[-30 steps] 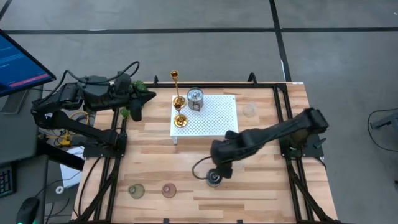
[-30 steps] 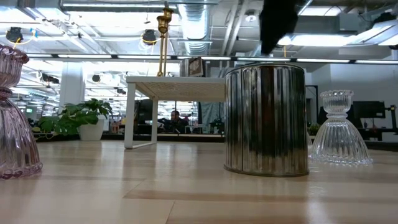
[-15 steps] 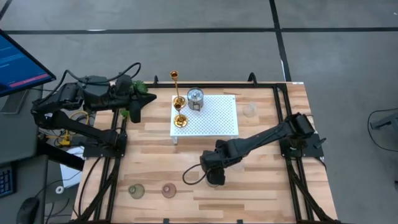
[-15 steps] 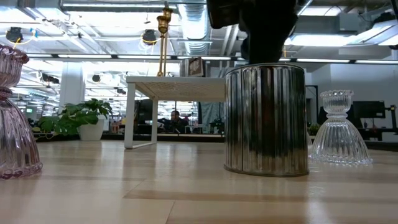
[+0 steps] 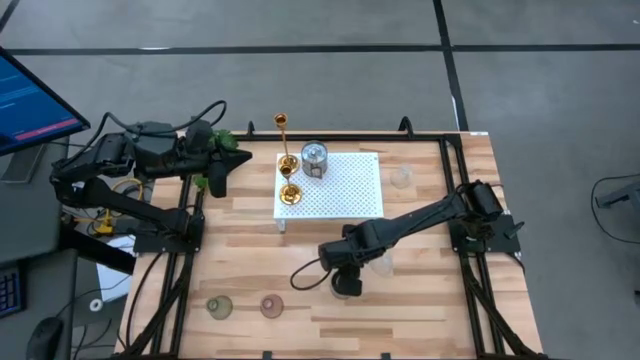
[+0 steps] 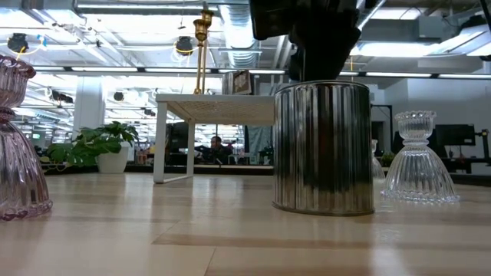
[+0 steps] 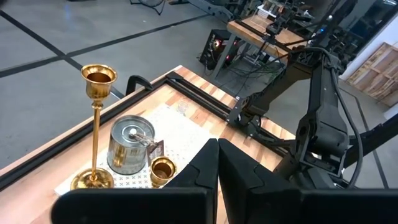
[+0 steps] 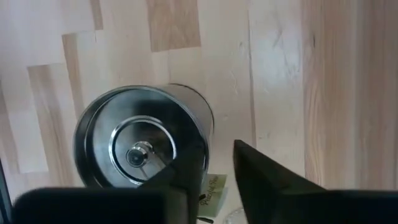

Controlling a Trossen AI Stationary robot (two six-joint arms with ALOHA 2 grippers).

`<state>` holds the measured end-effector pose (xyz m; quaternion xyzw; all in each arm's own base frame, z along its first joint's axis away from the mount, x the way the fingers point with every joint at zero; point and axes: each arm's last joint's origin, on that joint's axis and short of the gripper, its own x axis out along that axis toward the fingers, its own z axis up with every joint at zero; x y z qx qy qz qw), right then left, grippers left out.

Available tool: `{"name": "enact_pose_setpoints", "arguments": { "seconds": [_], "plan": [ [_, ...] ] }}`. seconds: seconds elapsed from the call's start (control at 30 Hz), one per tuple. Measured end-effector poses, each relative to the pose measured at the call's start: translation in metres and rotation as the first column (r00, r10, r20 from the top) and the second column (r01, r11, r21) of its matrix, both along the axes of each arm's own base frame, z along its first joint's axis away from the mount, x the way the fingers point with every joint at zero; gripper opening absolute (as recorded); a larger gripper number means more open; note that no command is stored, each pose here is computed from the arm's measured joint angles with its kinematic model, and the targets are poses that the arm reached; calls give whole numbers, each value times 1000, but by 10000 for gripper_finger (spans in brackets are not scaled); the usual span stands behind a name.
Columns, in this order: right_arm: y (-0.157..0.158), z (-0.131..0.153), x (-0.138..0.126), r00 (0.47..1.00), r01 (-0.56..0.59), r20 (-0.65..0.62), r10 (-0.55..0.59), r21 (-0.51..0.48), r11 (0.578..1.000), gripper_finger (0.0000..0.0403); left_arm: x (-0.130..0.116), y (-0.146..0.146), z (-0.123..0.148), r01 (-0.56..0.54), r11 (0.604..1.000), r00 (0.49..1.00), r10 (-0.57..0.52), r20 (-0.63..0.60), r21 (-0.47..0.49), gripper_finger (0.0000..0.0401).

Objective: Pick & Place candle stick holders
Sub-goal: Put the silver scented candle on the shelf

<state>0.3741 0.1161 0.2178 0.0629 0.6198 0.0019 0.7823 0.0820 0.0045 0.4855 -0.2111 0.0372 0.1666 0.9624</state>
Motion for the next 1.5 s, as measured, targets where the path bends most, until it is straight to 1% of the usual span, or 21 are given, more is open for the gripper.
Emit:
{"name": "enact_pose_setpoints", "arguments": {
  "seconds": [0.17,0.2,0.4,0.57,0.87,1.07,1.33,1.4,1.5],
  "plan": [
    [0,0,1,1000,-26,11,26,-2,1000,14,0,0,0,0,1000,1000,0,-1,3,10],
    [0,0,1,1000,-29,11,29,-7,1000,8,0,0,0,2,1000,1000,-2,-4,11,10],
    [-3,0,1,1000,-19,1,19,11,1000,2,0,0,0,3,1000,1000,-2,-6,17,10],
    [-6,9,-3,1000,-6,7,6,16,1000,1,0,0,0,3,1000,1000,-3,-6,17,10],
    [-25,47,-15,993,74,86,-78,53,996,0,0,0,0,3,1000,1000,-3,-6,18,10],
    [-41,76,-28,974,154,150,-168,99,983,0,0,0,0,3,1000,1000,-3,-6,18,10],
    [-63,124,-57,918,253,261,-297,191,949,0,0,0,0,4,1000,1000,-4,-8,25,10],
    [-71,134,-63,900,273,292,-324,200,941,0,0,0,0,4,1000,1000,-4,-9,25,10],
    [-87,143,-70,863,335,325,-388,206,919,0,0,0,0,4,1000,1000,-3,-8,25,10]
  ]
}}
